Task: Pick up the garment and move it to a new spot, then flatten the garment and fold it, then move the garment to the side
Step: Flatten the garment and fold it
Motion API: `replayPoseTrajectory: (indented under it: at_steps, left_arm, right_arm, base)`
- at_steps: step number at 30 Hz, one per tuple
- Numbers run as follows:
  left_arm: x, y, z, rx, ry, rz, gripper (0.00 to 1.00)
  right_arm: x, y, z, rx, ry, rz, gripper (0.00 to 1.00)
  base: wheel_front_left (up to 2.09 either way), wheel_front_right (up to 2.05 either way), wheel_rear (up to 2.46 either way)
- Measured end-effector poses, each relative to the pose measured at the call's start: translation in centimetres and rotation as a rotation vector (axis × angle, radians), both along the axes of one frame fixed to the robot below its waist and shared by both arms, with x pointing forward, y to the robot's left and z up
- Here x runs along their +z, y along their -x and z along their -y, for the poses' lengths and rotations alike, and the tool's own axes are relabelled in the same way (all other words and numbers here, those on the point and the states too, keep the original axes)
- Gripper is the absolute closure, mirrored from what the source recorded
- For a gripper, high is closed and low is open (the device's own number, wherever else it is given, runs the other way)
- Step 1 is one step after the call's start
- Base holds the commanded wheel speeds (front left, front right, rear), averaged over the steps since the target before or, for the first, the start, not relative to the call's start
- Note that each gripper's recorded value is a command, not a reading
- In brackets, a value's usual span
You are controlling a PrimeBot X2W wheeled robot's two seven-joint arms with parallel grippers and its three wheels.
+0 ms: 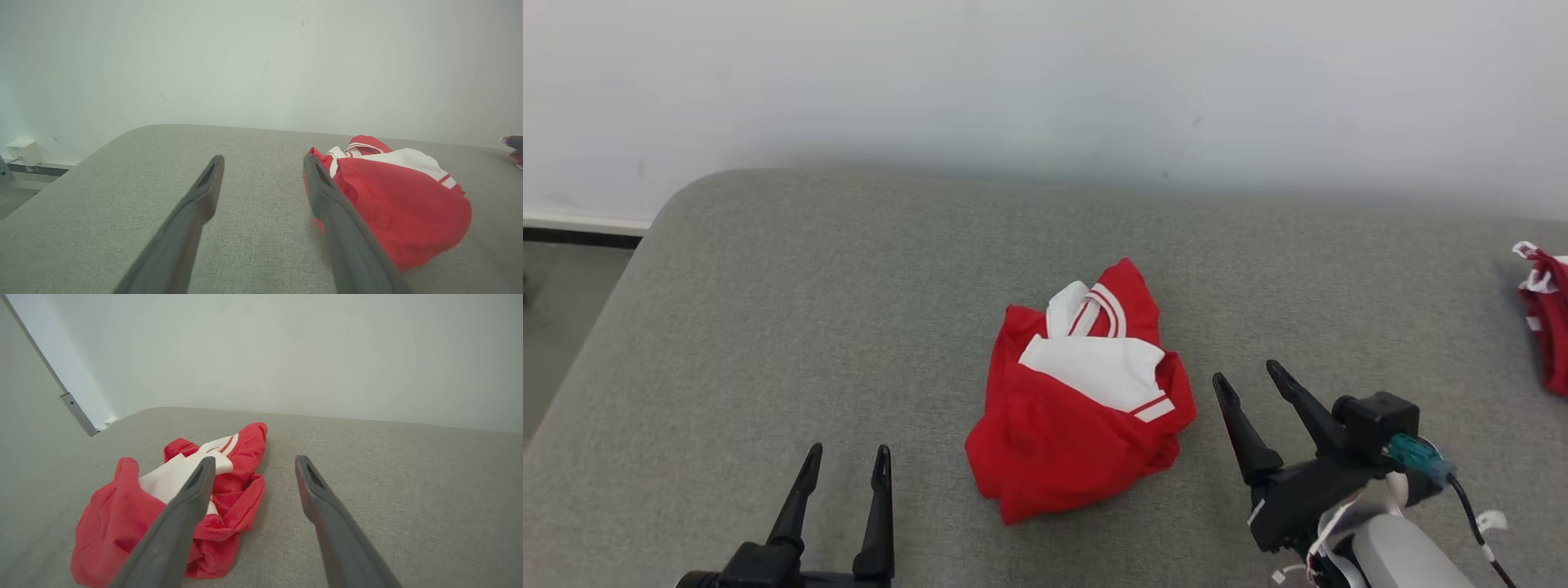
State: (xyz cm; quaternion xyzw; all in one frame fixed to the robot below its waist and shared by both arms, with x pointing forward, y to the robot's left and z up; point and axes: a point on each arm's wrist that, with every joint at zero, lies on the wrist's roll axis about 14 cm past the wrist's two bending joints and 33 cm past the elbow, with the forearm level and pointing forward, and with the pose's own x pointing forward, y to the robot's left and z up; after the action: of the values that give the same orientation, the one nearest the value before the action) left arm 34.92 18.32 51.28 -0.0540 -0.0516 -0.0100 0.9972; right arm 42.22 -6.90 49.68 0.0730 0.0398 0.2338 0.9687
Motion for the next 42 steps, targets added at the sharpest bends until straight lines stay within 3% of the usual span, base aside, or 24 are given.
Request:
replayPoseTrajectory:
  at_steps: [11,12,13,14,21,26,31,38,42]
  left_arm:
    - [-0.7,1.2,-2.5,0.091,0.016,-0.029,0.0]
    - [-0.7,1.3,-2.8,0.102,0.015,-0.03,0.0]
    - [-0.6,1.4,-3.0,0.111,0.015,-0.029,0.0]
    - [-0.7,1.5,-3.3,0.12,0.016,-0.031,0.0]
    - [-1.1,1.9,-4.2,0.156,0.017,-0.047,0.0]
    - [-0.7,1.4,-3.5,0.136,0.024,-0.033,0.0]
    - [-0.5,0.9,-2.6,0.112,0.03,-0.025,0.0]
    - [-0.7,0.4,-1.6,0.083,0.043,-0.027,0.0]
    - [-0.8,0.1,-1.2,0.068,0.045,-0.03,0.0]
  right_arm:
    - [-4.2,-3.2,-6.6,0.178,0.085,-0.155,0.0]
    - [-4.7,-3.2,-7.2,0.19,0.085,-0.173,0.08]
    - [-5.0,-3.3,-7.6,0.197,0.084,-0.188,0.75]
    - [-5.2,-3.4,-8.0,0.207,0.083,-0.191,1.0]
    - [-4.1,-4.9,-9.2,0.224,0.066,-0.136,1.0]
    - [2.5,-8.1,-7.6,0.159,-0.01,0.043,1.0]
    - [7.7,-9.4,-2.8,0.035,-0.098,0.182,1.0]
    - [6.4,-7.0,6.3,-0.195,-0.153,0.196,1.0]
    - [3.6,-4.5,10.9,-0.346,-0.196,0.141,1.0]
  base:
    - [0.0,0.0,0.0]
    - [0.0,0.0,0.0]
    - [0.0,0.0,0.0]
    - [0.0,0.0,0.0]
    - [0.0,0.0,0.0]
    - [0.0,0.0,0.0]
    - [0.0,0.0,0.0]
    - [0.0,0.0,0.0]
    - [0.0,0.0,0.0]
